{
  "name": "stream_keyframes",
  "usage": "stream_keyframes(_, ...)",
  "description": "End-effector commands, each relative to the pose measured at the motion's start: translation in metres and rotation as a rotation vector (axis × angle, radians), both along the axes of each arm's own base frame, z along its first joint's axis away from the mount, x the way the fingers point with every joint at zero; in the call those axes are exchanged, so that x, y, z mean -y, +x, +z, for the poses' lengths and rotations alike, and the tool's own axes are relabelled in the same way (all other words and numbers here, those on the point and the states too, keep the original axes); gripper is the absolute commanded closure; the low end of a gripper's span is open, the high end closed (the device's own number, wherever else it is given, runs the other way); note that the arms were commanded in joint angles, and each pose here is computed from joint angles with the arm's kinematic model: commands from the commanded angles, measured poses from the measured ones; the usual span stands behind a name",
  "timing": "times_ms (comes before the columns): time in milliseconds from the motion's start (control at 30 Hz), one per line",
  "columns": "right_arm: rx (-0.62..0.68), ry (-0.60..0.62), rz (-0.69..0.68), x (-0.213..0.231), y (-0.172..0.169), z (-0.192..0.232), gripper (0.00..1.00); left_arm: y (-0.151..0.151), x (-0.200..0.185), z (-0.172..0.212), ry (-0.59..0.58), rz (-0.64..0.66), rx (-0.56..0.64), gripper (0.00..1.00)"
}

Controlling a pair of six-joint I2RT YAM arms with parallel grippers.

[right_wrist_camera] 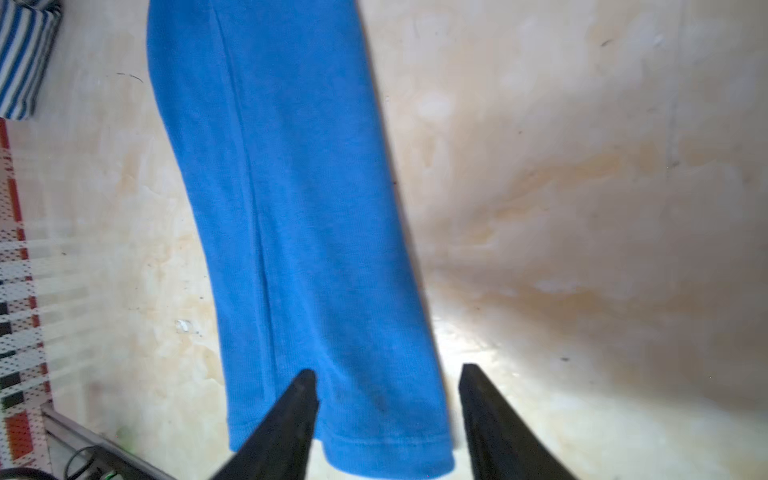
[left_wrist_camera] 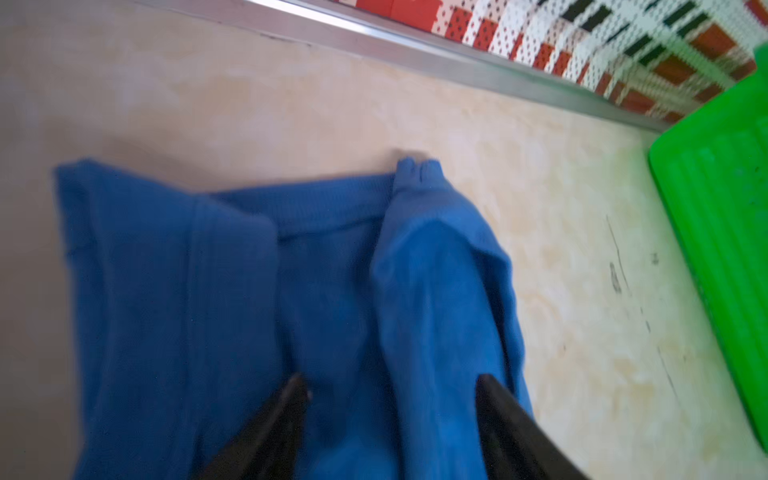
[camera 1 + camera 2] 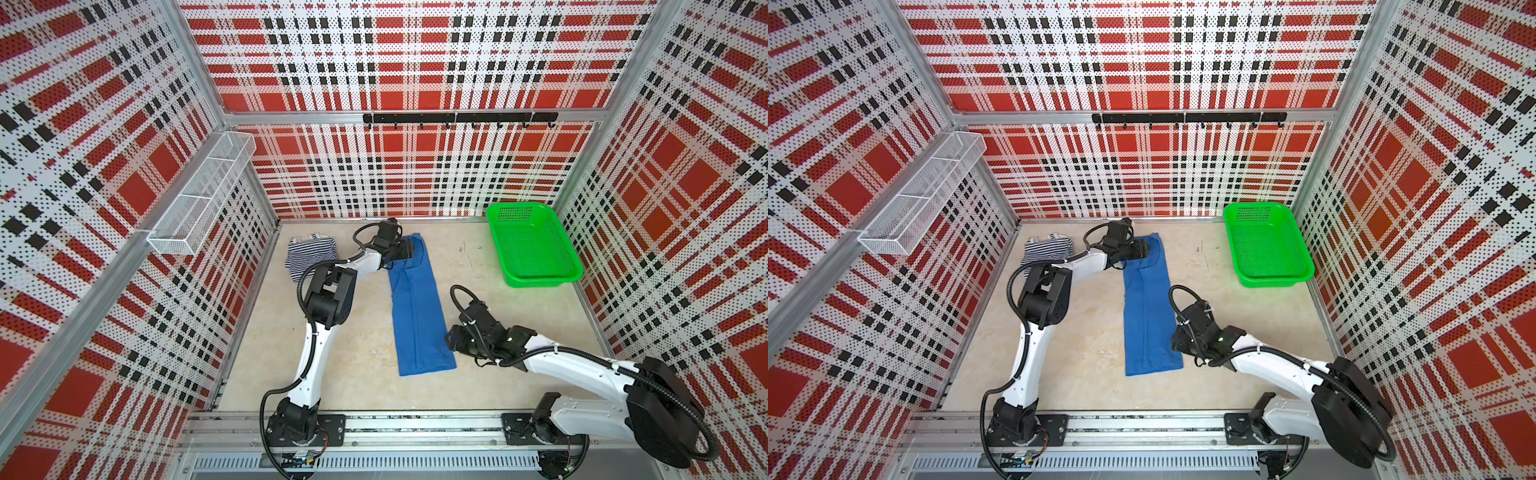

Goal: Fold and stack the tank tops

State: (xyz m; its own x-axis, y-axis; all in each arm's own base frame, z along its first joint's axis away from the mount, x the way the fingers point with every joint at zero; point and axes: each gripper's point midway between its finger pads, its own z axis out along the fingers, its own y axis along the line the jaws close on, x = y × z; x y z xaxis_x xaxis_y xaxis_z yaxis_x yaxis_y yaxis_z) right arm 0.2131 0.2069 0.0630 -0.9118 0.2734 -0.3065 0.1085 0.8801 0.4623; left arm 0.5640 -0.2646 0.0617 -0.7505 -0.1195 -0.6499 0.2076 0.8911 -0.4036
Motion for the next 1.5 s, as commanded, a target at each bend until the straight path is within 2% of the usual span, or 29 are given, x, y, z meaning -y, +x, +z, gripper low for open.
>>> stream_keyframes(0,-0.115,0.005,0.092,0.004,-0.027,-0.012,0.49,-0.033,-0.012,0.089,0.052,-0.029,0.115,0.24)
stream_keyframes(100,-0.147,0.020,0.122,0.004,-0.034,-0.016,0.52,-0.095,-0.032,0.093,0.041,-0.005,0.033,0.27)
stream_keyframes(300,-0.167,0.072,0.156,-0.002,-0.035,-0.025,0.60,-0.239,-0.058,0.051,-0.073,0.044,-0.208,0.38)
stream_keyframes(467,-0.167,0.080,0.150,0.003,-0.032,-0.031,0.63,-0.321,-0.059,0.027,-0.187,0.088,-0.375,0.41)
stream_keyframes(600,-0.182,0.094,0.154,0.001,-0.033,-0.037,0.57,-0.365,-0.048,0.006,-0.278,0.087,-0.488,0.41)
stream_keyframes(767,-0.192,0.098,0.154,0.001,-0.035,-0.042,0.57,-0.394,-0.036,-0.016,-0.386,0.093,-0.567,0.46)
stream_keyframes(867,-0.204,0.109,0.149,0.000,-0.037,-0.045,0.58,-0.405,-0.034,-0.030,-0.372,0.089,-0.606,0.52)
stream_keyframes(1000,-0.225,0.114,0.142,0.002,-0.043,-0.052,0.59,-0.416,-0.027,-0.045,-0.397,0.078,-0.647,0.53)
stream_keyframes(1133,-0.242,0.123,0.140,-0.001,-0.049,-0.058,0.62,-0.423,-0.027,-0.062,-0.367,0.077,-0.678,0.68)
stream_keyframes(1200,-0.248,0.124,0.150,-0.005,-0.051,-0.060,0.68,-0.421,-0.028,-0.063,-0.362,0.082,-0.669,0.79)
stream_keyframes(1267,-0.248,0.118,0.158,-0.008,-0.052,-0.059,0.77,-0.417,-0.027,-0.060,-0.364,0.089,-0.655,0.93)
stream_keyframes(1333,-0.232,0.111,0.161,-0.010,-0.050,-0.054,0.86,-0.412,-0.026,-0.055,-0.373,0.096,-0.629,1.00)
stream_keyframes(1467,-0.205,0.086,0.163,-0.009,-0.050,-0.042,0.99,-0.404,-0.020,-0.034,-0.411,0.092,-0.586,1.00)
